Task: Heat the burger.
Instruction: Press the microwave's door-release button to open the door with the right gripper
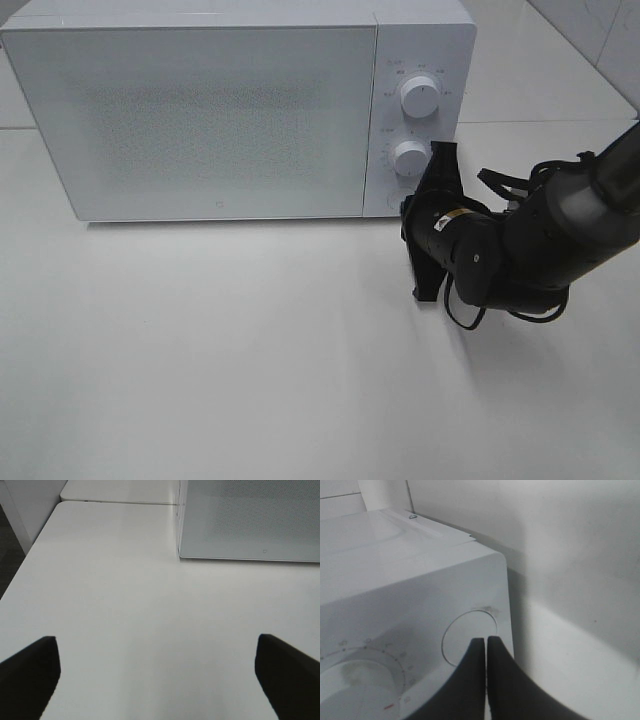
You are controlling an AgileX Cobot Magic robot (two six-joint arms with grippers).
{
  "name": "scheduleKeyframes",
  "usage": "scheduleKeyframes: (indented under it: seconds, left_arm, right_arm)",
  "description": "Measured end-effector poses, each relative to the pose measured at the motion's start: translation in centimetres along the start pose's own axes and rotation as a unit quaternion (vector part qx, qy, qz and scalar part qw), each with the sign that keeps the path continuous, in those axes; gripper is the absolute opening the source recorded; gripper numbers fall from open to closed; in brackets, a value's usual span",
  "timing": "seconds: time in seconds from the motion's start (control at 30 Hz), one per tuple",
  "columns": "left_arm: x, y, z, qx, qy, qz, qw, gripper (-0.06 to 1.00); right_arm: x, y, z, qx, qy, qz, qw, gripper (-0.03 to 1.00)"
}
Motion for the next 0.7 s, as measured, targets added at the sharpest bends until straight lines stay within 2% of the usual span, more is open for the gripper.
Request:
scheduleKeyframes:
  seconds: [0.47, 0.7]
  left_arm:
    - [0.0, 0.0, 0.0, 0.0, 0.0, 0.001, 1.0, 0.98]
    - [0.0, 0.0, 0.0, 0.0, 0.0, 0.001, 1.0, 0.98]
  right_arm:
    - [0.3, 0.0, 1.9, -0.001, 0.0, 0.006, 1.0, 0.01]
    - [0.0, 0.5, 1.9, -0.021, -0.008, 0.003, 1.0, 0.01]
Point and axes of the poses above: a point on each arm's last joint axis where the gripper is mounted, z pointing out along that axis toward the gripper, y along the wrist's bending axis when the last joint is at zero, x = y × z, the point moved 4 cm from there along z, pointing out along that axis toward the gripper, and after that the axes turned 8 degrees about -z, right-handed, at the moved point
